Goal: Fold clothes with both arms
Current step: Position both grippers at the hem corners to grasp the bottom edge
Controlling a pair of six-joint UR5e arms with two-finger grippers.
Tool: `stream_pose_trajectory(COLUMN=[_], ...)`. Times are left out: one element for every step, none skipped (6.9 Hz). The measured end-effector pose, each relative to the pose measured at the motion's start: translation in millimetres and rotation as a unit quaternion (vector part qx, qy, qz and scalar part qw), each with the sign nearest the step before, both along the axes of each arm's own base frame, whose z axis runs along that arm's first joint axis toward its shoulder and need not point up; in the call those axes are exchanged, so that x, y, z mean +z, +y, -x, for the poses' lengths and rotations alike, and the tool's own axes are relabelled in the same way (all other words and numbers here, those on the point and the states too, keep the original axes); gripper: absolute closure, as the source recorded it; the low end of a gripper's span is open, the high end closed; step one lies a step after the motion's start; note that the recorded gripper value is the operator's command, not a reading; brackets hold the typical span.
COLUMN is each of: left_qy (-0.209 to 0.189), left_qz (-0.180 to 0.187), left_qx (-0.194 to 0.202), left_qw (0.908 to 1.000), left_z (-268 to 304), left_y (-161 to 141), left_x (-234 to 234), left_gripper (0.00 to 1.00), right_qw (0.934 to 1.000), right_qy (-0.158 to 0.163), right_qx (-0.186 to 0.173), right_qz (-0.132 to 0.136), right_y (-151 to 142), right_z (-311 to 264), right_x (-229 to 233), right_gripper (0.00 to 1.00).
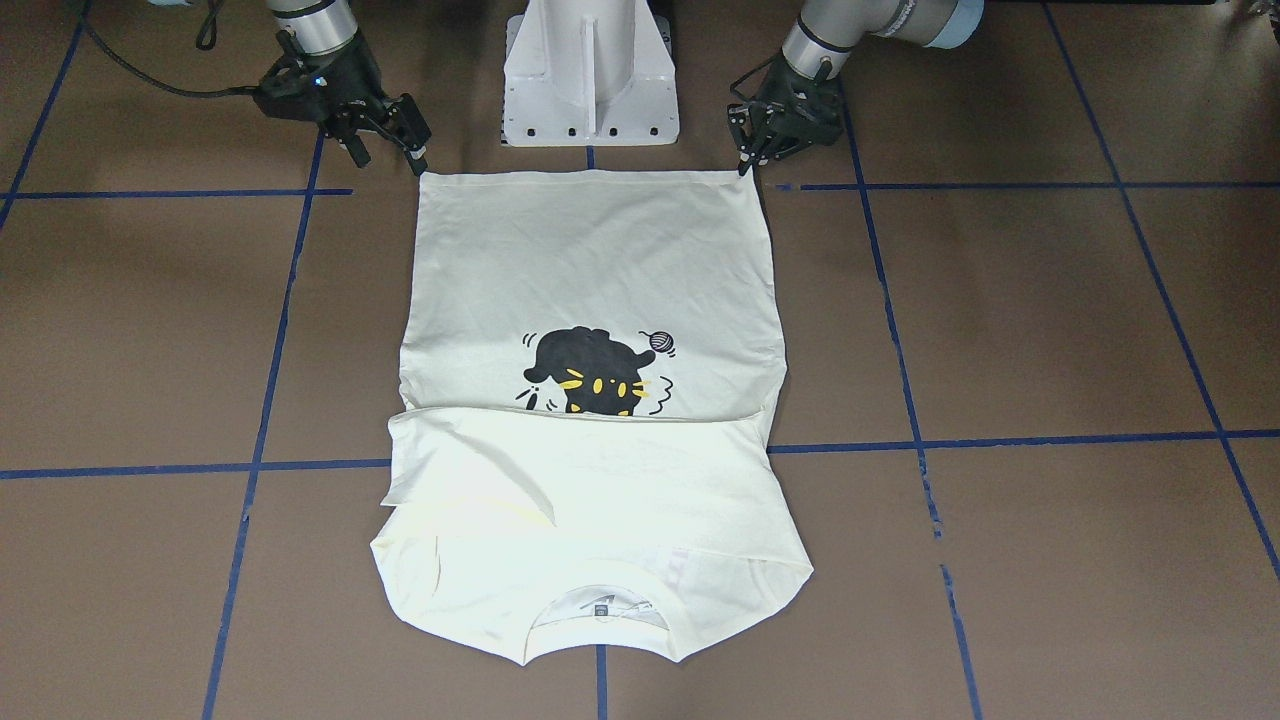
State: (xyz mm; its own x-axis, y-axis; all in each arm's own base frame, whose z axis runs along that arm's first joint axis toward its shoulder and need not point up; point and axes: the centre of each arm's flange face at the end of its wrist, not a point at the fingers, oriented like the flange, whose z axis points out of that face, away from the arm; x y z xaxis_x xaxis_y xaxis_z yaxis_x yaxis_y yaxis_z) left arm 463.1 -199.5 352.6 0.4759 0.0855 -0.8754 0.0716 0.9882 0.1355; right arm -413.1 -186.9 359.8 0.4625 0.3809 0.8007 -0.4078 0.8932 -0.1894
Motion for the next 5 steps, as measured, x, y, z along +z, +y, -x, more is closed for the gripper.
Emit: stream_pose_trajectory(left_qy=[0.001, 0.002, 0.004, 0.005, 0.005], left_qz=[-0.004, -0.009, -0.012, -0.013, -0.014], left_qx=[-0.008, -0.019, -0.024, -0.027, -0.028], left_qw=[1.0, 0.9998, 0.9996, 0.9995, 0.9995], left_z=[1, 3, 5, 5, 6], left_y=[-2, -4, -5, -5, -5], left_x=[-2, -3, -5, -6, -6], left_gripper=[1.0, 1.0, 1.0, 1.0, 1.0], right_qw=[1.0, 0.9999, 0.9998, 0.9997, 0.9996], right_qy=[0.003, 0.009, 0.012, 0.017, 0.019], right_qx=[0.004, 0.008, 0.012, 0.014, 0.016], right_qz=[0.0, -0.003, -0.006, -0.008, -0.01], right_y=[18, 30, 35, 37, 37], right_z=[9, 22, 35, 44, 50], right_x=[6, 12, 16, 21, 23], right_gripper=[0.26, 0.26, 0.32, 0.38, 0.46])
